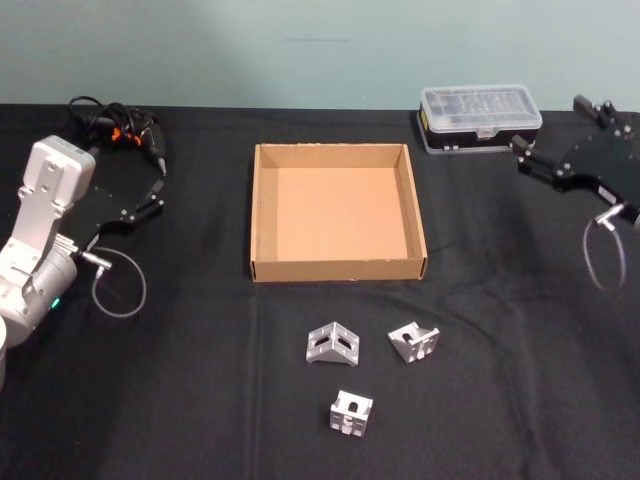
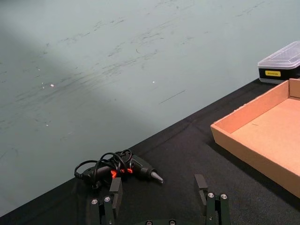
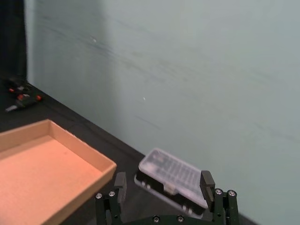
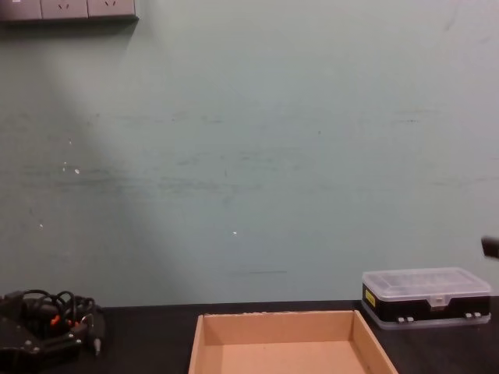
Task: Use one hand to pick up the angle iron from the table and place it into the box.
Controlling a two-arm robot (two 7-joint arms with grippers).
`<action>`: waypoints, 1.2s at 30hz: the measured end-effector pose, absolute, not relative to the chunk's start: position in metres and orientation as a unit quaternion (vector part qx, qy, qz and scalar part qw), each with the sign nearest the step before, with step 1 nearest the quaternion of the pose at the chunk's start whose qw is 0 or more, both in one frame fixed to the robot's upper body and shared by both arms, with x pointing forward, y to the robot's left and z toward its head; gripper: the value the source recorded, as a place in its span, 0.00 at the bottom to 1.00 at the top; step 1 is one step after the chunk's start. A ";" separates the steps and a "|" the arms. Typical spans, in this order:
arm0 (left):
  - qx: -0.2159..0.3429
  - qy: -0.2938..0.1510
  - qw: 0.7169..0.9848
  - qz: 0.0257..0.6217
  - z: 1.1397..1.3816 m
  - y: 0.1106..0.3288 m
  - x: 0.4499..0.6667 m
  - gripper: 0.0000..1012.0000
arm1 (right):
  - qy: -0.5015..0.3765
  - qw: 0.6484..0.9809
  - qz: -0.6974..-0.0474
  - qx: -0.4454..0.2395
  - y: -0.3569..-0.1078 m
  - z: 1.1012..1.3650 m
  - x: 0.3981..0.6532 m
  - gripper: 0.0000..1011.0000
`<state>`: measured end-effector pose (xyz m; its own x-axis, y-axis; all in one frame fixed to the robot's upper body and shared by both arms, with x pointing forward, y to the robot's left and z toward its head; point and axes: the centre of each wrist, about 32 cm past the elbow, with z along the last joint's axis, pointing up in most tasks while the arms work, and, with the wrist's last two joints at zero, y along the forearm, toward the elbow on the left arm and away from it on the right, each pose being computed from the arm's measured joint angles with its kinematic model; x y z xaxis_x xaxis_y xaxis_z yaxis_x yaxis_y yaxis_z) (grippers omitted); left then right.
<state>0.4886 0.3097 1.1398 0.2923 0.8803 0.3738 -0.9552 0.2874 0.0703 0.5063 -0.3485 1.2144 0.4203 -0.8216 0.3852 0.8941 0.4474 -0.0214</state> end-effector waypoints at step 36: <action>0.141 -0.132 0.791 0.580 1.140 0.310 0.489 0.99 | -0.165 0.942 -0.137 -0.259 -0.337 1.345 0.548 0.99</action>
<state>0.4886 0.3097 1.1398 0.2923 0.8803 0.3738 -0.9552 0.2874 0.0702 0.5476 -0.3375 1.3450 0.9078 -0.1731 0.3820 0.3442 0.8281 -0.4426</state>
